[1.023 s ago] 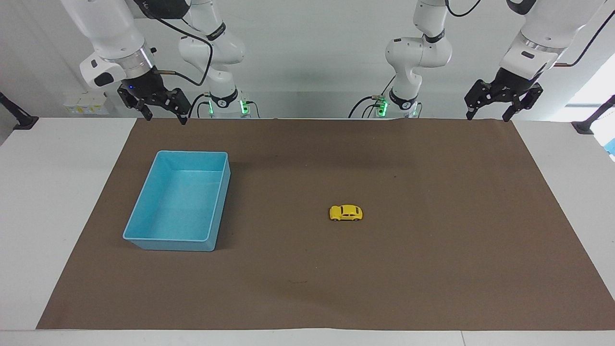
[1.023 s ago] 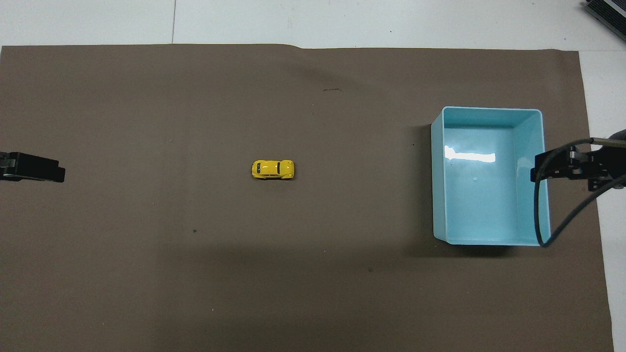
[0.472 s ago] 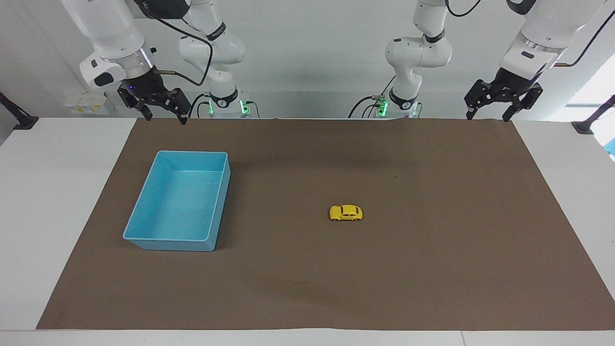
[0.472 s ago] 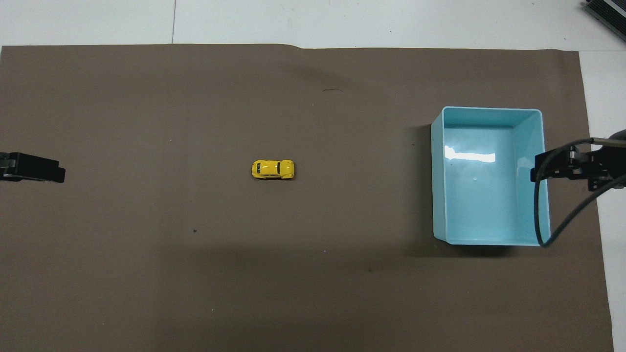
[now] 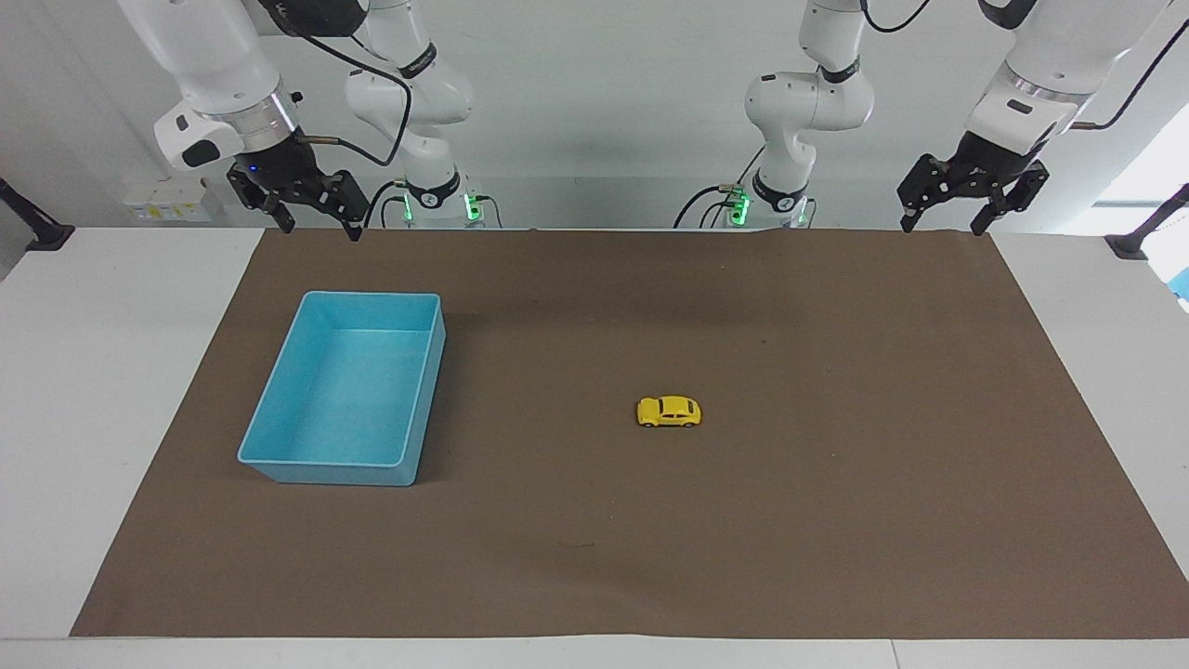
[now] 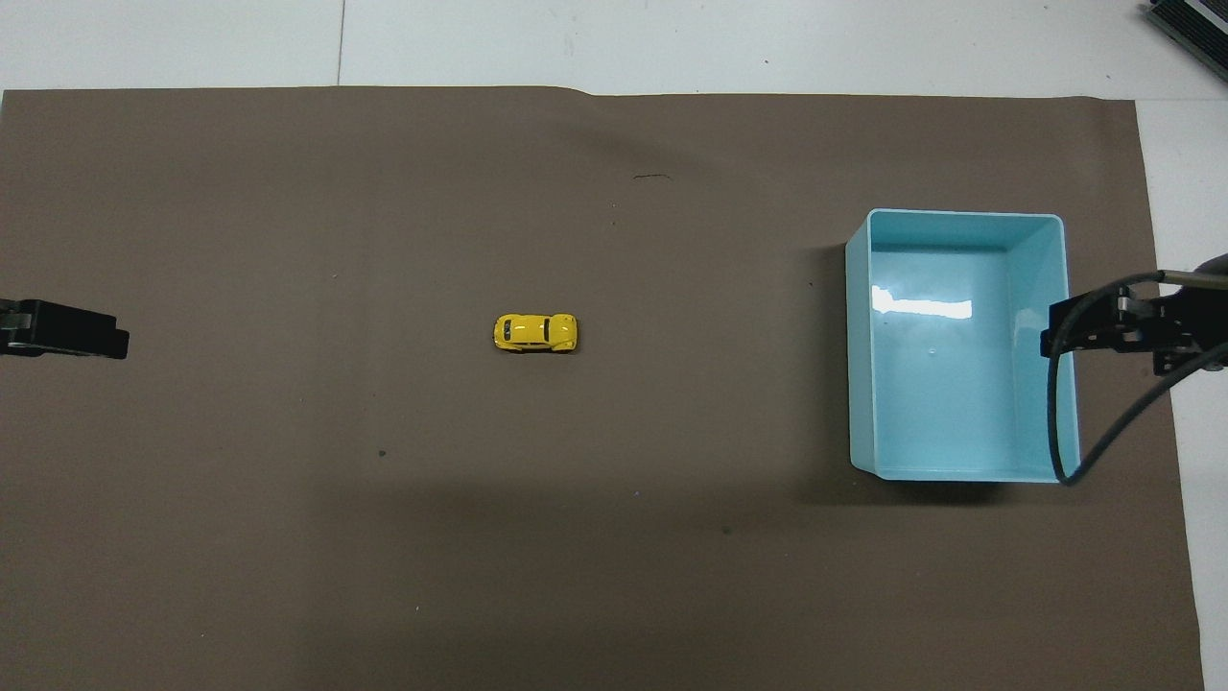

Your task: Wind up and store yellow beetle car

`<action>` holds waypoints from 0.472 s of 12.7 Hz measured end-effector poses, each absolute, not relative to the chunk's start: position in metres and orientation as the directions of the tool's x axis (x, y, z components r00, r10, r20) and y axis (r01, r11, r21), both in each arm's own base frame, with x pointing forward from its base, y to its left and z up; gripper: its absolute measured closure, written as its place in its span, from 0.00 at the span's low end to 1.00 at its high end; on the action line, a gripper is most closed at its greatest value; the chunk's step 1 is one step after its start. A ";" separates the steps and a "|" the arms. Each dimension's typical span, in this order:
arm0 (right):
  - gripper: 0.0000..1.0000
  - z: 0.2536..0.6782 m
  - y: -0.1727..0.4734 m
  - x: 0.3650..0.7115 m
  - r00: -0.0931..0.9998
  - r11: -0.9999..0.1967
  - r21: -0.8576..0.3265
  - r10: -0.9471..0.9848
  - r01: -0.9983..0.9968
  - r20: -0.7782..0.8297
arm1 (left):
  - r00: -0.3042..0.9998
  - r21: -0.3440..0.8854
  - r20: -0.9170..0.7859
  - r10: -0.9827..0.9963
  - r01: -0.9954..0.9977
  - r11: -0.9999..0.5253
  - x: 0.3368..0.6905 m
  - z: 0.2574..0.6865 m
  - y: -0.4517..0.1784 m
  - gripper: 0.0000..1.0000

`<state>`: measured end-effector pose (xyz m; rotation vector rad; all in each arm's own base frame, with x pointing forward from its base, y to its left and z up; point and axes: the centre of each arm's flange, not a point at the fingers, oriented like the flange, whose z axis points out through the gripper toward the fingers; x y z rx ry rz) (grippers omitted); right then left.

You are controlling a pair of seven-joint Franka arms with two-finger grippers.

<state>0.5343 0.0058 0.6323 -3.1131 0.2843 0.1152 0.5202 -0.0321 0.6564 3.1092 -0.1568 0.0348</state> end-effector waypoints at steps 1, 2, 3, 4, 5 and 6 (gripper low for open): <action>0.00 0.632 0.006 0.534 0.981 -0.983 -0.007 -0.180 -0.181 -0.075 | 0.995 0.027 0.022 -0.100 -0.100 -0.995 0.520 0.656 -0.032 0.00; 0.00 0.632 0.006 0.534 0.981 -0.983 -0.007 -0.180 -0.181 -0.075 | 0.995 0.027 0.020 -0.094 -0.094 -0.995 0.520 0.655 -0.032 0.00; 0.00 0.632 0.006 0.534 0.981 -0.983 -0.007 -0.180 -0.181 -0.075 | 0.997 0.028 0.017 -0.079 -0.080 -0.996 0.520 0.654 -0.032 0.00; 0.00 0.632 0.006 0.534 0.981 -0.983 -0.007 -0.180 -0.181 -0.075 | 0.998 0.028 0.014 -0.057 -0.058 -0.998 0.520 0.653 -0.032 0.00; 0.00 0.632 0.006 0.534 0.981 -0.983 -0.007 -0.180 -0.181 -0.075 | 0.999 0.028 0.011 -0.034 -0.034 -0.999 0.520 0.652 -0.033 0.00; 0.00 0.632 0.006 0.534 0.981 -0.983 -0.007 -0.180 -0.181 -0.075 | 1.000 0.028 0.007 -0.006 -0.006 -1.000 0.520 0.650 -0.034 0.00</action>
